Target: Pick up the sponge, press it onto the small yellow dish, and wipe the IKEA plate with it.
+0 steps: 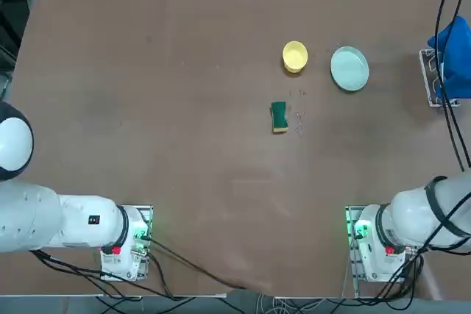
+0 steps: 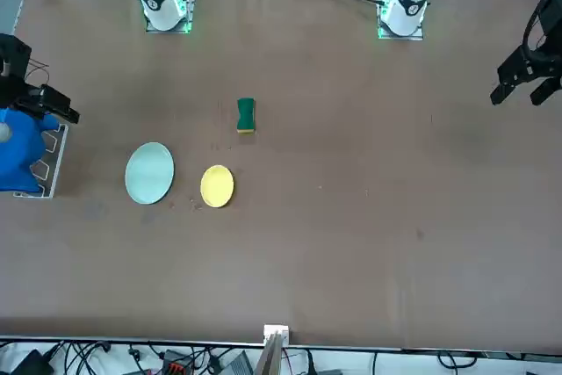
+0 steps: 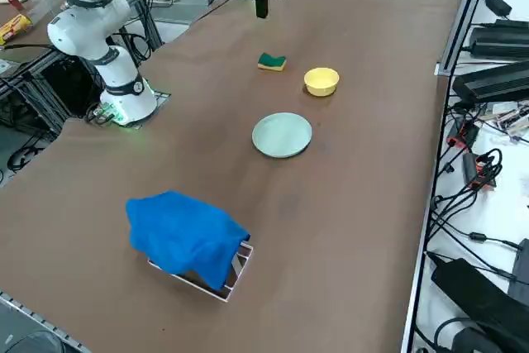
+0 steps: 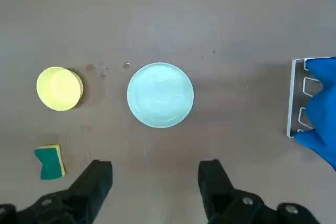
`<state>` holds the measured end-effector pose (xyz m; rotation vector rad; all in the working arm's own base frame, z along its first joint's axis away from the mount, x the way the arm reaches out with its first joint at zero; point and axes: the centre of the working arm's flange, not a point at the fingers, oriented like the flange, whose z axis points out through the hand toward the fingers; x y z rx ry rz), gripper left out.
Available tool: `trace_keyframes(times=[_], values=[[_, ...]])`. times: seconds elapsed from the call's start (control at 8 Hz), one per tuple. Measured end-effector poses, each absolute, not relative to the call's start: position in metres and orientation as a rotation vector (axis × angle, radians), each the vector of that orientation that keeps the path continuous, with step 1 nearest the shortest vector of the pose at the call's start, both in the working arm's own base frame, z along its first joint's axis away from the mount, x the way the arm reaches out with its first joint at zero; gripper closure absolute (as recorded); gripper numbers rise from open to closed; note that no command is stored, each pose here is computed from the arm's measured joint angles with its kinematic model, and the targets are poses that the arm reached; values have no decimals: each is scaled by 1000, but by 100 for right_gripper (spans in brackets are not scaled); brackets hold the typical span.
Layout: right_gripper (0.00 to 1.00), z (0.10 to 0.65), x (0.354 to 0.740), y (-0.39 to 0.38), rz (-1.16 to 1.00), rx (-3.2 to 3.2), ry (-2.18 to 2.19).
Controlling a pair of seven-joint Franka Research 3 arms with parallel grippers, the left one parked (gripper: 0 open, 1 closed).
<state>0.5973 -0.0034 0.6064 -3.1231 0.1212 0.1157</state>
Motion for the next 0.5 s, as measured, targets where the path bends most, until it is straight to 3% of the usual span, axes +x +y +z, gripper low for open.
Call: trace_keyframes(times=[0.5], values=[[0,605,597,-4,121,-3123,123]])
